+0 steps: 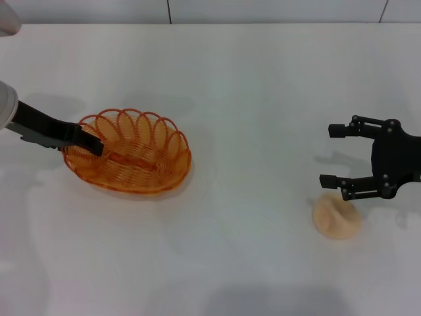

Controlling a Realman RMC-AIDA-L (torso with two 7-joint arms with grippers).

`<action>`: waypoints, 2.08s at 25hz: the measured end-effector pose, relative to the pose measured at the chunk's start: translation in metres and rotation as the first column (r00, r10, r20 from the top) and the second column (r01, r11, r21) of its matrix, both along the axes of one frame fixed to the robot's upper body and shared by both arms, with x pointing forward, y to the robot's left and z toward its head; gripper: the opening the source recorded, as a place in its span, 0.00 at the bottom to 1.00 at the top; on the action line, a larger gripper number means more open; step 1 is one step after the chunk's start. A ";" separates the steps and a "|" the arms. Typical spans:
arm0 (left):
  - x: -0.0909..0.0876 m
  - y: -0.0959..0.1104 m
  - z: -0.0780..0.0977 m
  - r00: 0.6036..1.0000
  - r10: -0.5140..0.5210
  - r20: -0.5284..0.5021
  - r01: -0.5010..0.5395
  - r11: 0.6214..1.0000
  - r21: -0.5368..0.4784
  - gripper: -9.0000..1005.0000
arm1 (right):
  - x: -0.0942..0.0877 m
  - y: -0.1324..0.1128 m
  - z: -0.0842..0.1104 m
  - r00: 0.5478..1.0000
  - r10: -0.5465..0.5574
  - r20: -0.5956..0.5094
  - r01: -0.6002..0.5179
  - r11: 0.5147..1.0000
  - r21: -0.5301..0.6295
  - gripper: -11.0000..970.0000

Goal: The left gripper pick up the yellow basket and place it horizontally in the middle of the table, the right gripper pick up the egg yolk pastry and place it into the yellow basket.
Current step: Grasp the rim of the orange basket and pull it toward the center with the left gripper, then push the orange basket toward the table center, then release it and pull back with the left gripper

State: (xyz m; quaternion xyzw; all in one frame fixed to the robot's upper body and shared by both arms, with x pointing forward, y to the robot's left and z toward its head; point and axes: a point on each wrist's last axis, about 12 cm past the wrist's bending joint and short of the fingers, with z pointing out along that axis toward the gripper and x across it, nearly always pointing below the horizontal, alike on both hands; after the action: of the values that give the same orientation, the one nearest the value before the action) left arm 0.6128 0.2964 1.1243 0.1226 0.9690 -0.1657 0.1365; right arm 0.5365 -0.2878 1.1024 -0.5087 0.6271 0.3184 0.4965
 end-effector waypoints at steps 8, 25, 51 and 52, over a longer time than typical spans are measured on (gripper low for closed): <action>0.002 0.000 0.000 1.000 0.000 0.015 0.000 1.000 0.006 0.51 | -0.002 0.000 -0.002 1.000 -0.007 -0.004 0.007 1.000 0.007 0.91; 0.002 -0.004 0.003 0.999 0.008 0.038 -0.007 0.999 -0.034 0.12 | -0.002 0.001 -0.002 1.000 -0.006 -0.003 0.006 1.000 0.010 0.91; -0.009 -0.094 -0.002 0.994 0.090 -0.066 -0.106 0.950 -0.295 0.09 | -0.005 -0.003 -0.001 1.000 -0.006 0.017 0.006 1.000 0.008 0.91; -0.010 -0.099 -0.001 0.994 0.088 -0.064 -0.103 0.950 -0.296 0.09 | -0.005 -0.003 -0.001 1.000 -0.005 0.018 0.005 1.000 0.007 0.91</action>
State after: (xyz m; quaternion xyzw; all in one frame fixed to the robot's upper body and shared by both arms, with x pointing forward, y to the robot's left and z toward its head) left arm 0.6023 0.1971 1.1230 0.0493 0.9407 -0.3065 0.1370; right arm 0.5320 -0.2910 1.1013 -0.5081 0.6229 0.3147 0.5047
